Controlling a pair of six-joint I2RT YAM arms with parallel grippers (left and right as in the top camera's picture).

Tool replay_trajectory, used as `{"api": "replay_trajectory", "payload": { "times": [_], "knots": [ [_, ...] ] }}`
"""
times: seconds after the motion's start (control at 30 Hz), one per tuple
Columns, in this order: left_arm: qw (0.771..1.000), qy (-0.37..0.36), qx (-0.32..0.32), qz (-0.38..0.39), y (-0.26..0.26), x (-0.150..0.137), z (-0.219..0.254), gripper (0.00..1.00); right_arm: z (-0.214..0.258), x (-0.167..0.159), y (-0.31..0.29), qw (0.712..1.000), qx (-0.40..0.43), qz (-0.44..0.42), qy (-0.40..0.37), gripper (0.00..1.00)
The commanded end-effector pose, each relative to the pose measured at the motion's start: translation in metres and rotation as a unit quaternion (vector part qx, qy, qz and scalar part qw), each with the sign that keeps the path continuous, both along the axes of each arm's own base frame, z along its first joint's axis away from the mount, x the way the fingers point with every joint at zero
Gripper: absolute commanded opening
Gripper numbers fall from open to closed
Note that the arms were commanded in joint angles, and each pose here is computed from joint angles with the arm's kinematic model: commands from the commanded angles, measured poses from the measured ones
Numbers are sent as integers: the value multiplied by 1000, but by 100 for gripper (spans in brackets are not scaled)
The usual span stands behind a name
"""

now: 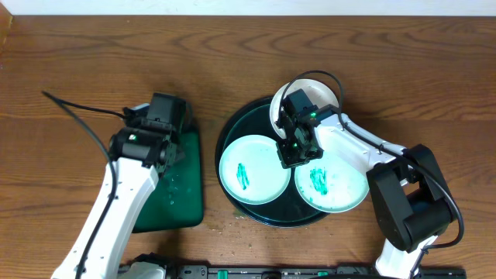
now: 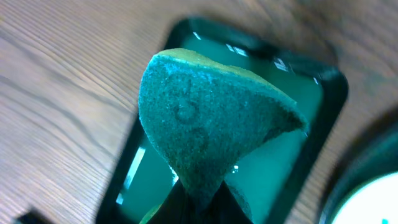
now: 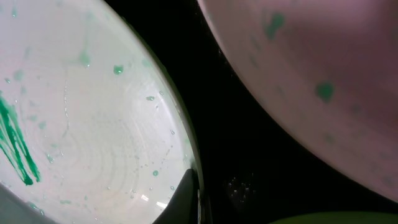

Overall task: Clean dirty plates on tray and stack at the side
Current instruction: 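Carry the sponge with the left gripper toward the pale green plate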

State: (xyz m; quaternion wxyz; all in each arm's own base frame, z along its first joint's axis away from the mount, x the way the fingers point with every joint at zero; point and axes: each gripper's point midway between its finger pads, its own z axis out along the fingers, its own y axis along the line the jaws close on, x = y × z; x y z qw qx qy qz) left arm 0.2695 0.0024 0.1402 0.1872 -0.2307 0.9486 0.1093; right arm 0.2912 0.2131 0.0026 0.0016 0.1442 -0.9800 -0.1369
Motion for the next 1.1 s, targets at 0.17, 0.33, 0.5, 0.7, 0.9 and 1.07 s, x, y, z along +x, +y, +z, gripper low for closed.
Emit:
{"api": "replay_trajectory", "payload": {
  "times": [0.17, 0.33, 0.5, 0.7, 0.9, 1.07],
  "knots": [
    [993, 60, -95, -24, -36, -6, -30, 7, -10, -10, 1, 1000, -9, 7, 18, 1],
    [985, 87, -144, -34, -51, -12, -38, 7, -10, -10, 1, 1000, -9, 8, 18, 1],
    [974, 125, -186, -10, -52, -26, -43, 7, -10, -10, 1, 1000, -9, 7, 18, 1],
    [974, 132, -184, 3, -34, -29, -43, 7, -9, -10, 1, 1000, -9, 7, 17, 1],
    [975, 117, -177, -69, -50, -19, -42, 7, -9, -9, 1, 1000, -8, 7, 16, 1],
    [969, 99, -179, -139, -91, -12, -41, 7, -9, -9, 1, 1000, -8, 7, 16, 1]
  ]
}}
